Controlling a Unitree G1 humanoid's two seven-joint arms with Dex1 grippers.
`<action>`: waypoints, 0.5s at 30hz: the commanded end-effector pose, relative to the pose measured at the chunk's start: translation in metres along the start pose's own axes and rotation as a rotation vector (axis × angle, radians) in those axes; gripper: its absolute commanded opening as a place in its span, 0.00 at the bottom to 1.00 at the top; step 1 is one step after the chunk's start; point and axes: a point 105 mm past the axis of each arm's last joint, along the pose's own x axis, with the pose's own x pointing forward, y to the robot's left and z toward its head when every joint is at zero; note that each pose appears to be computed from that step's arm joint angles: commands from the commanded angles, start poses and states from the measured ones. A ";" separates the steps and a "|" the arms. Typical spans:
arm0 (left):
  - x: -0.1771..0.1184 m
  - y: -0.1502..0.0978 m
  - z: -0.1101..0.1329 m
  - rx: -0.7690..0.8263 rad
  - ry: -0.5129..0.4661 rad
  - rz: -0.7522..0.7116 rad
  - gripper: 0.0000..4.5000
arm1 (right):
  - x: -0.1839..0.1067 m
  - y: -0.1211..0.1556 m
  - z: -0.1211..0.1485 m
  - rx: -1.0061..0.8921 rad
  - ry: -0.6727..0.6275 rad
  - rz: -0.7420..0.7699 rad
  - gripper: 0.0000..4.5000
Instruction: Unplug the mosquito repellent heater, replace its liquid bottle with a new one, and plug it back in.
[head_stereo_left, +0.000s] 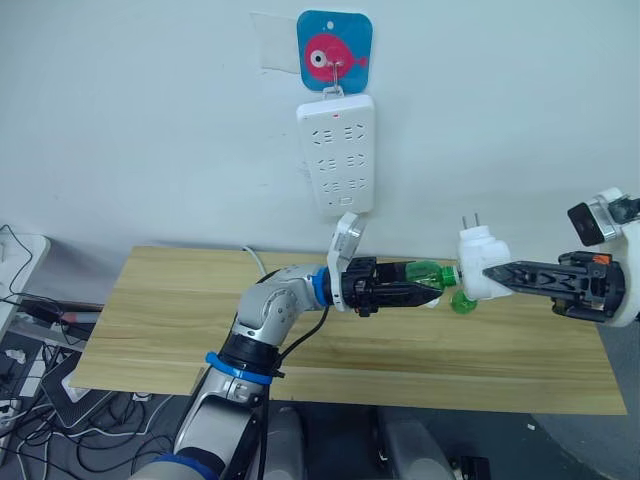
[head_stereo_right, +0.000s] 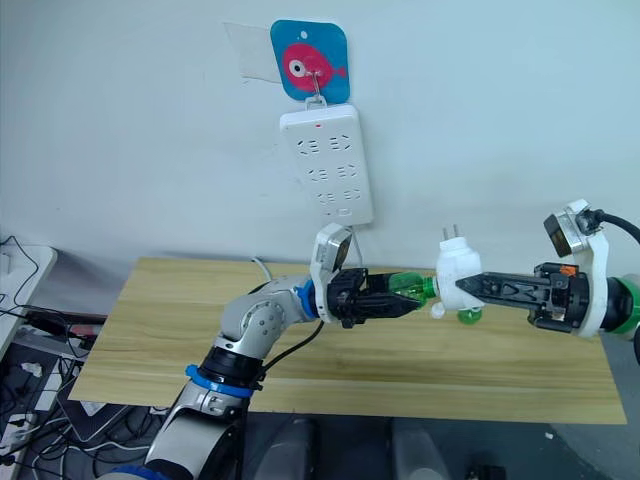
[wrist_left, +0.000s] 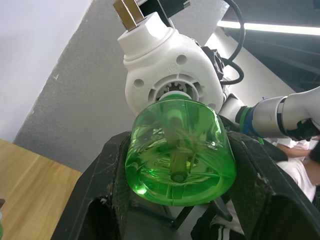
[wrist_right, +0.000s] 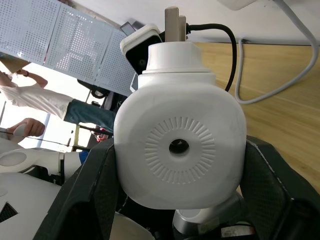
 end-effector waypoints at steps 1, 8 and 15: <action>0.009 -0.007 0.007 0.039 -0.001 -0.047 0.51 | 0.006 0.008 0.001 -0.031 -0.007 0.031 0.66; 0.009 -0.009 0.005 0.036 0.009 -0.057 0.51 | 0.016 0.011 0.001 -0.070 0.023 0.027 0.66; 0.010 -0.008 0.004 0.037 0.011 -0.059 0.51 | 0.016 0.009 0.000 -0.070 0.049 -0.006 0.66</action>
